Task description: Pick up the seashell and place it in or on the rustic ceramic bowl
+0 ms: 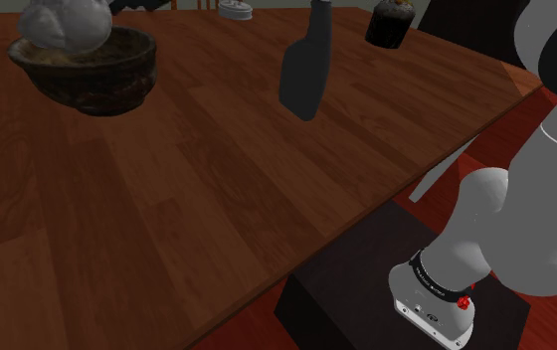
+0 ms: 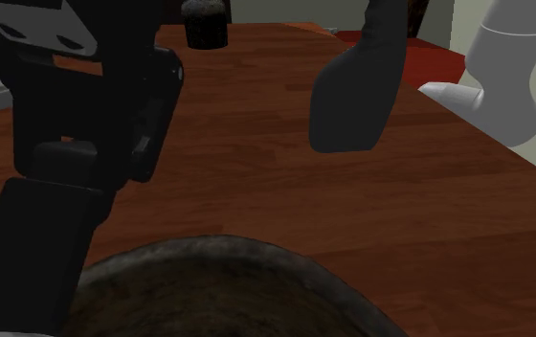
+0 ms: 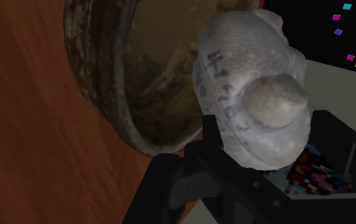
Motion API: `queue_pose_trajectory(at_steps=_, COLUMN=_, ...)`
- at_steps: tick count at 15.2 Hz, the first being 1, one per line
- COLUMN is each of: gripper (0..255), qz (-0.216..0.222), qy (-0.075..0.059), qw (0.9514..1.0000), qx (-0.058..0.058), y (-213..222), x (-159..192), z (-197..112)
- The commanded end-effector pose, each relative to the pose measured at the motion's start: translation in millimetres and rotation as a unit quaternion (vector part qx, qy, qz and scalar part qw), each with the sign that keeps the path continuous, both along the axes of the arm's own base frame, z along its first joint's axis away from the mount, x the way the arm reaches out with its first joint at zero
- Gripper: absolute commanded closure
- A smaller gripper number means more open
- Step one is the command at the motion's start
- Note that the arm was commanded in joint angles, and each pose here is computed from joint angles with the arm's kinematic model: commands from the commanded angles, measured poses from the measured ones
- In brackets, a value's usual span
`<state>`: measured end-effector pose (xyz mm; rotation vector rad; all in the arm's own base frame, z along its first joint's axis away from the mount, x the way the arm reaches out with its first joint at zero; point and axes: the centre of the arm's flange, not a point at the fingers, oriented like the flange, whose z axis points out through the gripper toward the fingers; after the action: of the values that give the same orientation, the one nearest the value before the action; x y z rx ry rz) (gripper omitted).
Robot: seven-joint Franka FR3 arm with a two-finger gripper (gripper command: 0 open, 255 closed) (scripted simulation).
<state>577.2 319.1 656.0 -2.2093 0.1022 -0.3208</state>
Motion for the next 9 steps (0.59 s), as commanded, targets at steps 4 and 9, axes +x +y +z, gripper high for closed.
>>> queue_pose_trajectory(at_steps=4, gripper=255, qz=0.0, qy=0.0, qw=1.0, qx=0.0, y=-0.1, x=-0.2, z=-6.0)
queue_pose_trajectory(at_steps=9, gripper=0, qz=0.0, qy=0.0, qw=1.0, qx=0.0, y=-0.1, x=-0.2, z=-6.0)
